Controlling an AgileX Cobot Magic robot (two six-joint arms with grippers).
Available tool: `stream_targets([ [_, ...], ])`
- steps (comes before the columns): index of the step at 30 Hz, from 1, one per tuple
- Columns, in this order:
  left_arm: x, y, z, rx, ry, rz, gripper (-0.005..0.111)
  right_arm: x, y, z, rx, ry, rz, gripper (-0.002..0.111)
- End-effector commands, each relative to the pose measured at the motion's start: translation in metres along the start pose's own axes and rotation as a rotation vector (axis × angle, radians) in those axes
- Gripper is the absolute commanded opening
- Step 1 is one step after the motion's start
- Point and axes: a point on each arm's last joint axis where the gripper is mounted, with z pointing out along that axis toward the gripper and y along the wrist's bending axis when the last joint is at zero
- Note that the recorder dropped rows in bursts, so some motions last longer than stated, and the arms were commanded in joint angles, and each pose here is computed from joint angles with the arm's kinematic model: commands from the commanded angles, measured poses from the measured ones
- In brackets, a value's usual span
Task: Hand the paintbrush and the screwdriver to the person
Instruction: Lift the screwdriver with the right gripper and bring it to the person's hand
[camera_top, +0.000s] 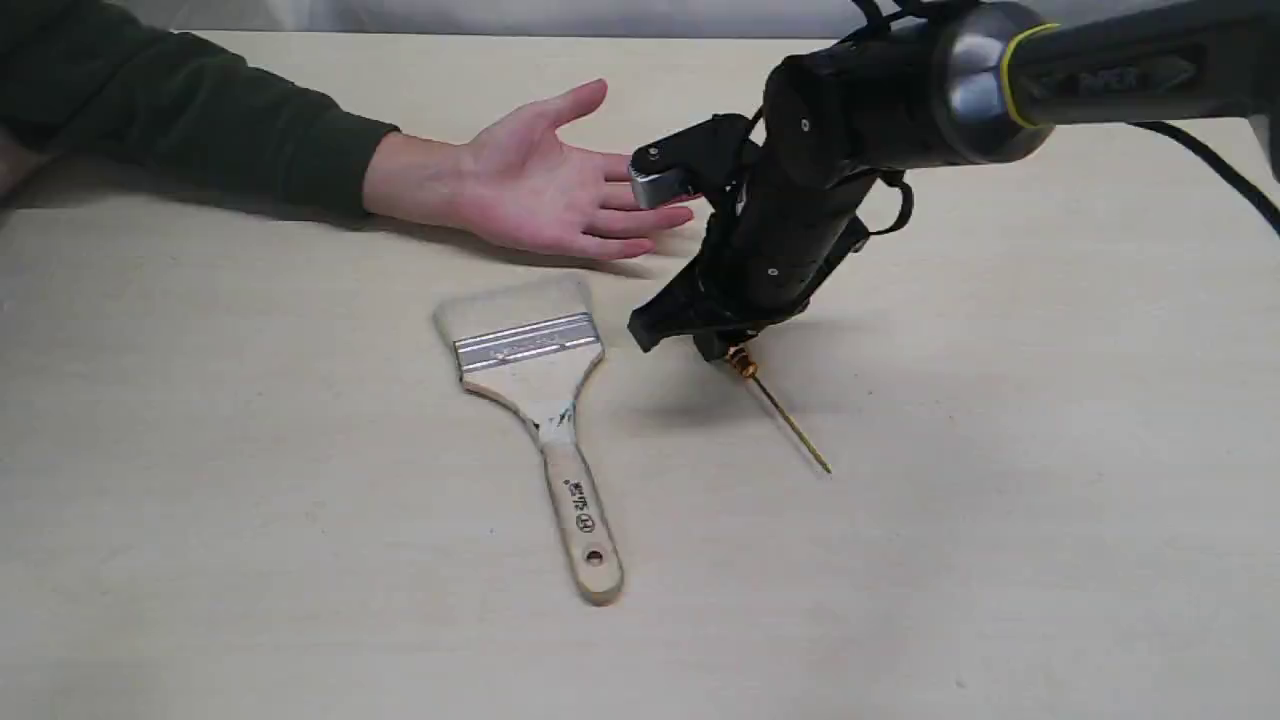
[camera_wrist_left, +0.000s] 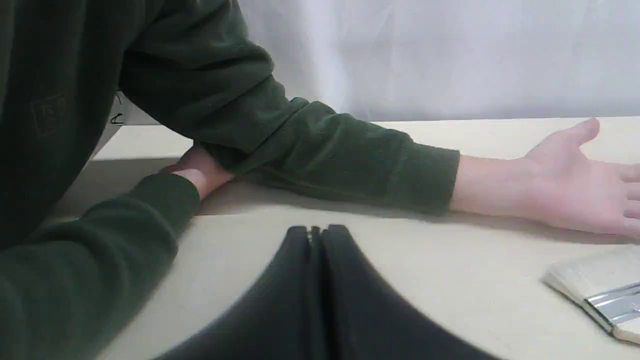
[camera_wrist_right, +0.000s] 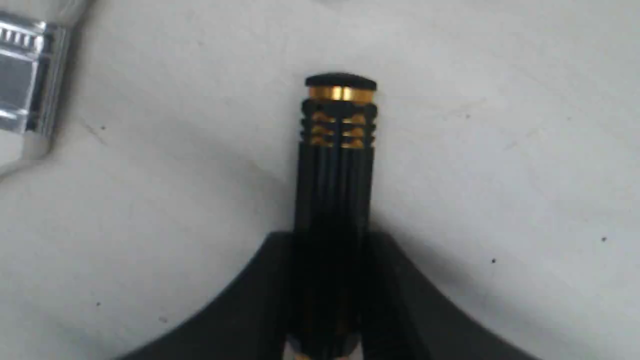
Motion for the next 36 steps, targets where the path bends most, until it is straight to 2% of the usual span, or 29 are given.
stream_targets([
  [1,0.0,0.0,0.0,0.003,-0.003,-0.005,0.0,0.002,0.0,-0.007,-0.002,0.024,-0.018,0.004],
  [6,0.0,0.0,0.0,0.003,-0.003,-0.005,0.0,0.002,0.007,-0.038,-0.057,-0.027,-0.048,0.004],
  [12,0.0,0.0,0.0,0.003,-0.006,-0.005,0.0,-0.001,0.017,-0.092,-0.147,-0.228,-0.08,0.004],
  [15,0.0,0.0,0.0,0.002,-0.004,-0.002,0.0,-0.014,0.016,-0.12,-0.123,-0.372,-0.08,0.004],
  [21,0.0,0.0,0.0,0.002,-0.004,-0.002,0.0,-0.05,0.015,-0.145,-0.108,-0.521,-0.087,0.004],
  [28,0.0,0.0,0.0,0.002,-0.004,-0.002,0.0,-0.096,0.01,-0.129,-0.072,-0.54,-0.066,0.004],
  [36,0.0,0.0,0.0,0.002,-0.004,-0.002,0.0,-0.127,0.005,-0.066,-0.059,-0.414,-0.048,0.004],
])
